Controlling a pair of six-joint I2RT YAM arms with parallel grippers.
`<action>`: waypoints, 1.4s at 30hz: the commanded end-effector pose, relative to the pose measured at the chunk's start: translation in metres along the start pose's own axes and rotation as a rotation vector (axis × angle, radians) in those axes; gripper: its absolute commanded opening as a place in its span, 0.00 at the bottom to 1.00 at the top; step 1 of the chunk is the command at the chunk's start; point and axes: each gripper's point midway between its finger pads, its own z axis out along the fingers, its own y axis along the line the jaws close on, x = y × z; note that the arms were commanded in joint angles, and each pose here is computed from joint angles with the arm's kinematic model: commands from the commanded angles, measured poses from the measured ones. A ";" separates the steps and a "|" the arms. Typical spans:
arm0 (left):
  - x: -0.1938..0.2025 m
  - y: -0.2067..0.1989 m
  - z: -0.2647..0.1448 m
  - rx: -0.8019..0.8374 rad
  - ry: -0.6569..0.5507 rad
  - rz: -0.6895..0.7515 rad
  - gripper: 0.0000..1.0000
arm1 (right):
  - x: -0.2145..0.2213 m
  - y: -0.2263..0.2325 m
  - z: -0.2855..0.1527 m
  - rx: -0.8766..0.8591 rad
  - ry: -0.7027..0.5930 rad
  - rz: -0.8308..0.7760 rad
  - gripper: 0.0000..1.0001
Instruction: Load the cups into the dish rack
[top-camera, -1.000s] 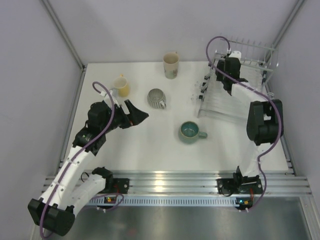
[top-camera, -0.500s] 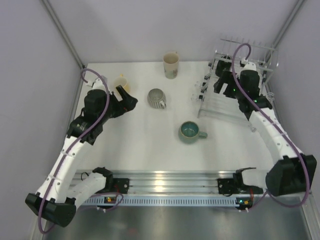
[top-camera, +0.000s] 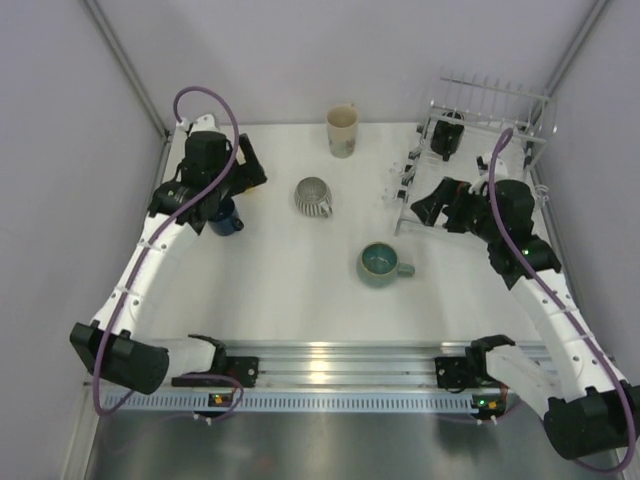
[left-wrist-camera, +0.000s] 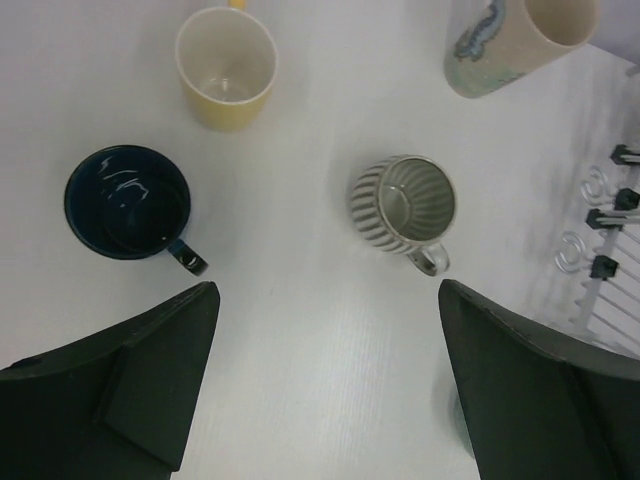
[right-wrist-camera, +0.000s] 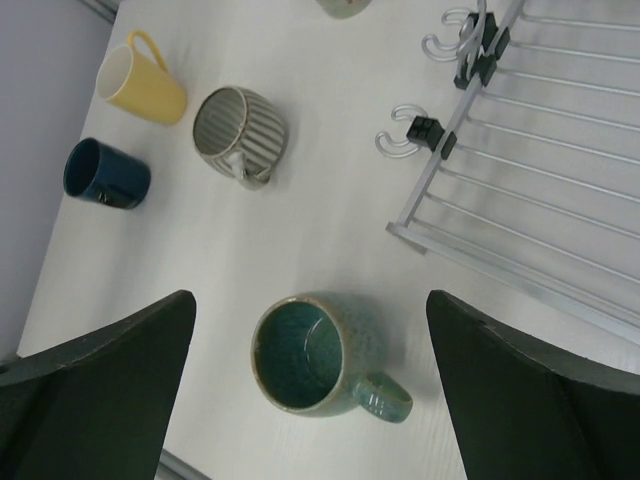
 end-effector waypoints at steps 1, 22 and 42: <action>-0.013 0.034 0.005 -0.165 -0.020 -0.013 0.96 | 0.005 0.019 -0.018 -0.088 -0.011 -0.010 0.99; 0.089 0.192 0.080 -0.548 0.309 -0.527 0.75 | 0.011 0.023 -0.026 -0.102 -0.010 -0.061 0.99; 0.120 0.208 0.113 -0.516 0.391 -0.504 0.27 | 0.015 0.030 -0.027 -0.135 0.018 -0.058 0.99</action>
